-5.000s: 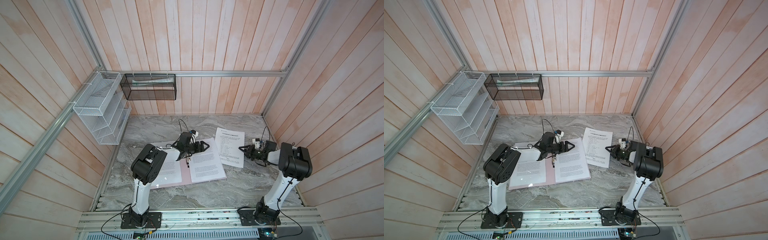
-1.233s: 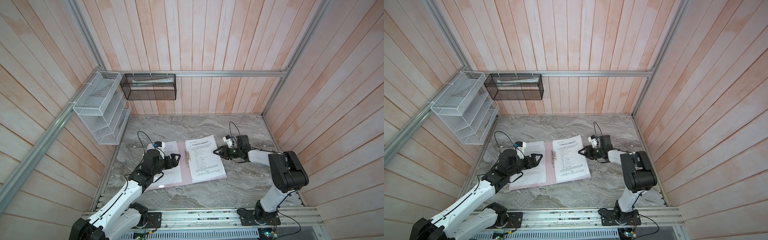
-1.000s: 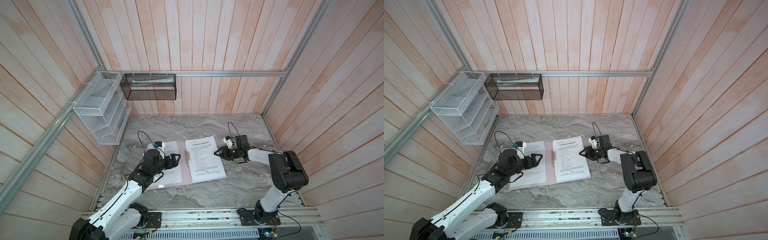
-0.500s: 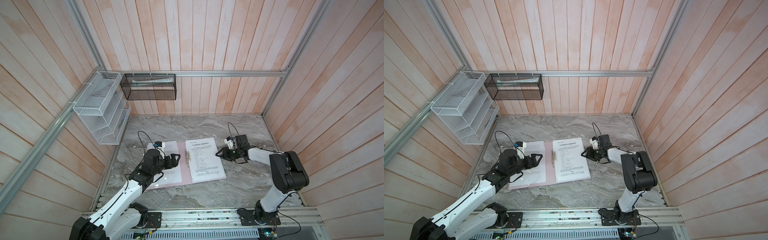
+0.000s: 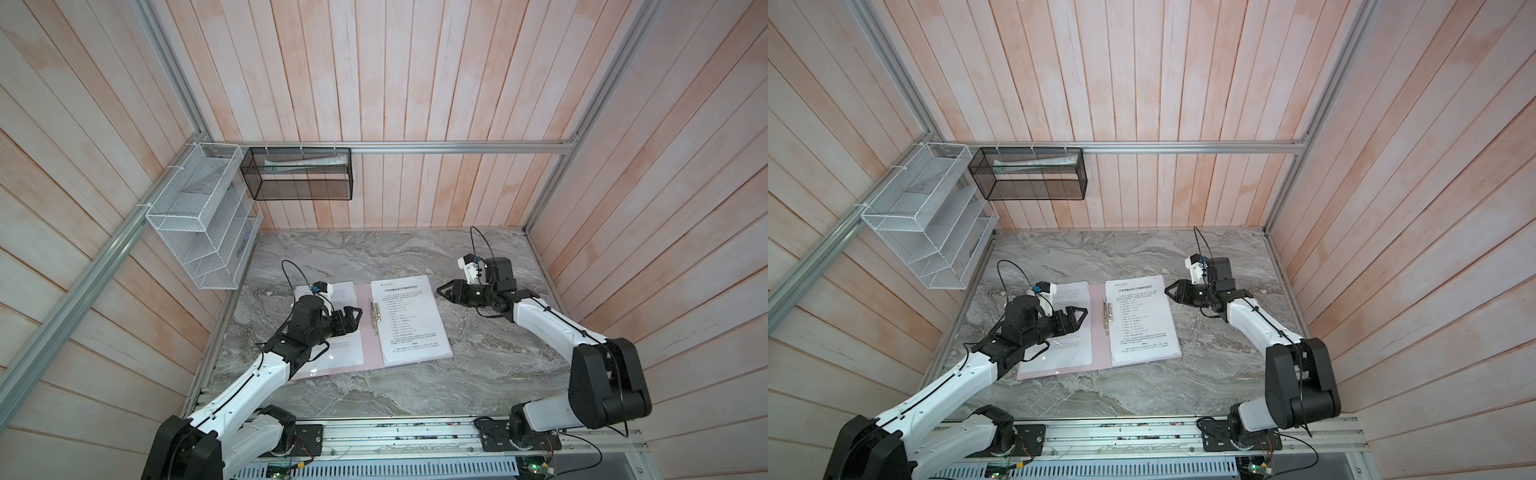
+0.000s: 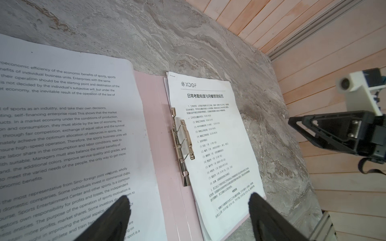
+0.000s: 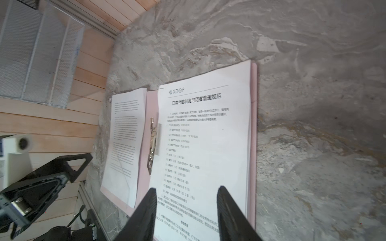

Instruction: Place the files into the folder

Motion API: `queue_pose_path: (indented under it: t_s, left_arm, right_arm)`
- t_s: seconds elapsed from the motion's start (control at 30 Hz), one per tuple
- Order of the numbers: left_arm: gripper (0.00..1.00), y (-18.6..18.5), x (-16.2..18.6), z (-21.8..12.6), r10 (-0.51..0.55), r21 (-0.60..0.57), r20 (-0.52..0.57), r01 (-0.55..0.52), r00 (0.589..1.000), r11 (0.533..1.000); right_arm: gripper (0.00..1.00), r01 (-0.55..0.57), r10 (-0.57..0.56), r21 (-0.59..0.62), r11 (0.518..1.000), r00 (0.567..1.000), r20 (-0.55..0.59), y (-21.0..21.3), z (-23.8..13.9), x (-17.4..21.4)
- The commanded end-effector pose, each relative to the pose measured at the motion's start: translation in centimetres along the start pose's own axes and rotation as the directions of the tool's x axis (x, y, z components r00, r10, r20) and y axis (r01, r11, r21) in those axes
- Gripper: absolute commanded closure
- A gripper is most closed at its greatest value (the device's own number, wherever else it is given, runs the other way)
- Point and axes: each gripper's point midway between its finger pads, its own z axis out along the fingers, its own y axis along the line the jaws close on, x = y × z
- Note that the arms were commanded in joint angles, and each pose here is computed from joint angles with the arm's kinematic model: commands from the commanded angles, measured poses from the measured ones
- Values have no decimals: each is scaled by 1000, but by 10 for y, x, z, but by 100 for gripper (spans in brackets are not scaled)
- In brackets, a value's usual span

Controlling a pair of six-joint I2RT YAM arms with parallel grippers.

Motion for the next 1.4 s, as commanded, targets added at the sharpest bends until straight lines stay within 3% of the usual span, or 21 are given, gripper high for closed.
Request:
queue_pose_path:
  t_s: [0.0, 0.2, 0.67, 0.97, 1.1, 1.37]
  left_arm:
    - [9, -21, -29, 3, 52, 64, 62, -56, 997, 996]
    - [9, -26, -35, 25, 59, 97, 46, -63, 997, 993]
    - [10, -26, -36, 69, 50, 127, -9, -49, 999, 991]
    - [18, -25, -39, 96, 53, 157, -16, -49, 998, 986]
    - [26, -32, -45, 113, 68, 210, -36, -59, 997, 976]
    - [35, -17, -39, 148, 30, 234, -96, -7, 995, 972]
  right_arm:
    - [55, 17, -15, -106, 994, 1000, 13, 23, 2, 2]
    - [55, 69, -69, -123, 990, 998, 4, 46, 19, 14]
    - [63, 12, -39, -191, 982, 989, -139, 46, 69, 41]
    - [64, -9, -33, -226, 974, 983, -180, 50, 84, 48]
    - [64, -19, -30, -234, 972, 978, -204, 49, 88, 53]
    - [64, -15, -35, -221, 975, 975, -222, 44, 89, 59]
